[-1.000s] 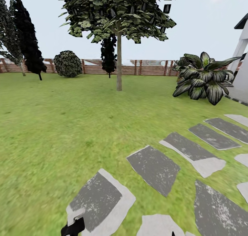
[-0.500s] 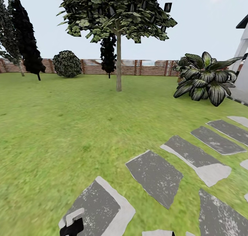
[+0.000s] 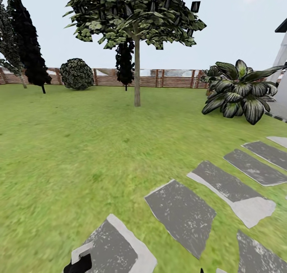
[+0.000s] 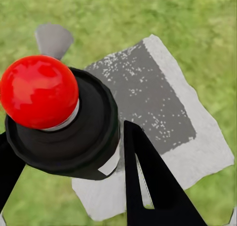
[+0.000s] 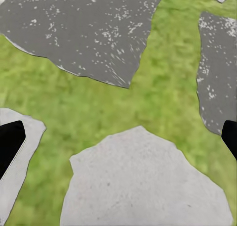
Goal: In the garden, pick up the pesticide atomizer on the floor and spray pesticide onto both trees until each tree trunk is fully covered.
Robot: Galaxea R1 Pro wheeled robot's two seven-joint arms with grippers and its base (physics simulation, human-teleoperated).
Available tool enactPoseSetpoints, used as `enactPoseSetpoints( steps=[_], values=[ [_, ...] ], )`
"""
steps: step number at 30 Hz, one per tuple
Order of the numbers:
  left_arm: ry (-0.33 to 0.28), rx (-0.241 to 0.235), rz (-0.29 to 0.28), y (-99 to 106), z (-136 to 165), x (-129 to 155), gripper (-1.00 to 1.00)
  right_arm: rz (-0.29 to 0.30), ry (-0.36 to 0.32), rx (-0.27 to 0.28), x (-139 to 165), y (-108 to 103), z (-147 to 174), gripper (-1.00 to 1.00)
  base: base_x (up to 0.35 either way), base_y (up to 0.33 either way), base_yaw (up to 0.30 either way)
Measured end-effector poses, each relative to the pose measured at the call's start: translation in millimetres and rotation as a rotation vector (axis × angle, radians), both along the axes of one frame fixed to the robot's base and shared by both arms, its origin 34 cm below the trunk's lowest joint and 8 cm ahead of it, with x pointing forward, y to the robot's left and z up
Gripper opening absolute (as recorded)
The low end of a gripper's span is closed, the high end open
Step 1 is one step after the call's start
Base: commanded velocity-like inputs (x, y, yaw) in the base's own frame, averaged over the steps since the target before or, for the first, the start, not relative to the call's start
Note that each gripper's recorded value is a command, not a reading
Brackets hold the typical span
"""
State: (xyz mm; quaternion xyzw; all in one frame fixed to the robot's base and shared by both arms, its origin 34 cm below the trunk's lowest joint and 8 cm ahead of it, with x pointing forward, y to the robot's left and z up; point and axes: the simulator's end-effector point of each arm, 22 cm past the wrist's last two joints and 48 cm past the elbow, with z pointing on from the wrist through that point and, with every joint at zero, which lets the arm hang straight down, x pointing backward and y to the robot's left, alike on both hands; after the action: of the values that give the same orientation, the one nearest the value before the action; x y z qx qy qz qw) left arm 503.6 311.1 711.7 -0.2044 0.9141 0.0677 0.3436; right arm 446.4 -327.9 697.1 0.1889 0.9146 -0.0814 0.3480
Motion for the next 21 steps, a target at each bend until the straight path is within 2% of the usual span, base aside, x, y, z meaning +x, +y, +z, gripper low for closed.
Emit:
enactPoseSetpoints(
  steps=[21],
  values=[
    [0.007, 0.003, -0.003, -0.2, -2.7, -5.8, -1.00, 0.000, 0.001, 0.001, -0.3, 1.4, -0.3, 1.00, 0.336, 0.000, 0.000]
  ],
)
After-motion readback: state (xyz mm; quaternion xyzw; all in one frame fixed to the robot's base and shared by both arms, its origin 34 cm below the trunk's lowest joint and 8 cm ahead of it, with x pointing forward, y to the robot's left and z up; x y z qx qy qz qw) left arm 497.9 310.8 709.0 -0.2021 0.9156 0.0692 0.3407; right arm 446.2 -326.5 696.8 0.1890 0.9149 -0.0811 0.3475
